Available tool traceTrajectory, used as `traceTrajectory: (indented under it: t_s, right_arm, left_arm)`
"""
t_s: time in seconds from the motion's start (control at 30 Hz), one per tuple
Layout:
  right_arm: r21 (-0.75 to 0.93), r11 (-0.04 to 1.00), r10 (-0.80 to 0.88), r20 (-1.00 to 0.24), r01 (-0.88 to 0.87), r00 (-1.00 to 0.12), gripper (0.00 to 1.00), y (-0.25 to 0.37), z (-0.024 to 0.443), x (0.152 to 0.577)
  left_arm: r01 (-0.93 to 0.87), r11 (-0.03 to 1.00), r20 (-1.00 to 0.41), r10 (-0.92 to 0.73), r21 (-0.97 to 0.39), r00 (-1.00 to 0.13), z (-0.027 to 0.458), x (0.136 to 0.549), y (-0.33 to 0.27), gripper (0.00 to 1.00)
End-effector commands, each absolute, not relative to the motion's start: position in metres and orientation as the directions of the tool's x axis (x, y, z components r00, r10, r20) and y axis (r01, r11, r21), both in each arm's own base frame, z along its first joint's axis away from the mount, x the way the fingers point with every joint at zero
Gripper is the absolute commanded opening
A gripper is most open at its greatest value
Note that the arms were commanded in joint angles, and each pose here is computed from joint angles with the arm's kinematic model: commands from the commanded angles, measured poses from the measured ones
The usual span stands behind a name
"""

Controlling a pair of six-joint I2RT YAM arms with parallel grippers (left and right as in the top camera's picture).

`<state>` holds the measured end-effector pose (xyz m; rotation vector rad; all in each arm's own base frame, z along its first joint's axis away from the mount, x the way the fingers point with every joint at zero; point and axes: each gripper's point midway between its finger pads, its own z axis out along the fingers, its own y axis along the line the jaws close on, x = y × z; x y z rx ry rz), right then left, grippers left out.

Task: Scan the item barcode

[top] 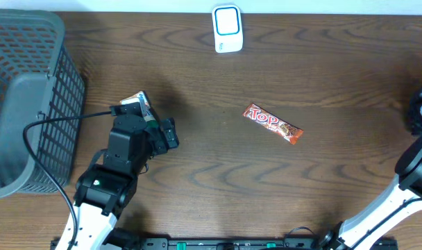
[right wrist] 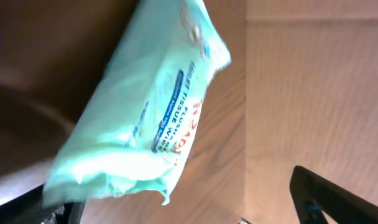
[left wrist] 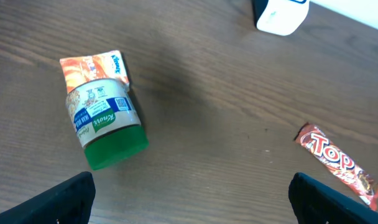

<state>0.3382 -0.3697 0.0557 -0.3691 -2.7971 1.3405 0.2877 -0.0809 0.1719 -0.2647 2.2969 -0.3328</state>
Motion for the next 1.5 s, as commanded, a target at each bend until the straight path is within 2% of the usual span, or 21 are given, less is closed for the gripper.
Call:
traceTrajectory:
  t_s: [0.0, 0.2, 0.37, 0.53, 0.7, 0.8, 1.1, 1.3, 1.4, 1.47]
  right_arm:
    - [-0.728, 0.609, 0.152, -0.283, 0.315, -0.947, 0.99, -0.340, 0.108, 0.379]
    - [-0.604, 0.729, -0.001, -0.470, 0.321, -0.882, 0.99, -0.265, 0.160, 0.434]
    - [-0.406, 0.877, 0.004, -0.531, 0.259, -0.847, 0.99, -0.176, 0.152, 0.458]
    - [-0.110, 0.992, 0.005, -0.472, 0.064, -0.882, 0.99, -0.057, 0.123, 0.459]
    - [0.150, 0.988, 0.096, -0.397, 0.039, -0.913, 0.99, 0.031, 0.115, 0.445]
    - [0.252, 0.967, 0.050, -0.309, -0.031, -0.950, 0.99, 0.077, 0.111, 0.423]
    - [0.342, 0.928, -0.080, -0.198, -0.146, -0.977, 0.99, 0.142, 0.109, 0.382]
    - [0.343, 0.934, 0.105, -0.006, 0.097, -0.994, 0.99, 0.139, 0.103, 0.352]
    - [0.208, 0.947, 0.240, 0.042, 0.244, -0.970, 0.99, 0.116, 0.096, 0.342]
    - [0.119, 0.960, 0.253, 0.012, 0.253, -0.967, 0.98, 0.099, 0.093, 0.343]
  left_arm:
    - [-0.097, 0.950, -0.676, -0.280, -0.296, -0.681, 0.166, 0.289, -0.078, 1.00]
    - [-0.107, 0.953, -0.656, -0.273, -0.282, -0.704, 0.156, 0.290, -0.079, 1.00]
    - [-0.108, 0.954, -0.657, -0.273, -0.281, -0.703, 0.153, 0.295, -0.080, 1.00]
    - [-0.093, 0.949, -0.671, -0.280, -0.301, -0.687, 0.157, 0.303, -0.084, 1.00]
    - [-0.079, 0.944, -0.633, -0.275, -0.319, -0.724, 0.149, 0.297, -0.091, 1.00]
    - [-0.053, 0.955, -0.635, -0.235, -0.293, -0.735, 0.148, 0.294, -0.090, 1.00]
    - [-0.049, 0.956, -0.639, -0.231, -0.289, -0.734, 0.173, 0.287, -0.088, 1.00]
    - [-0.056, 0.958, -0.635, -0.229, -0.281, -0.737, 0.193, 0.284, -0.085, 1.00]
    - [-0.052, 0.957, -0.643, -0.232, -0.286, -0.729, 0.204, 0.284, -0.085, 1.00]
    - [-0.050, 0.956, -0.649, -0.234, -0.289, -0.724, 0.207, 0.283, -0.085, 1.00]
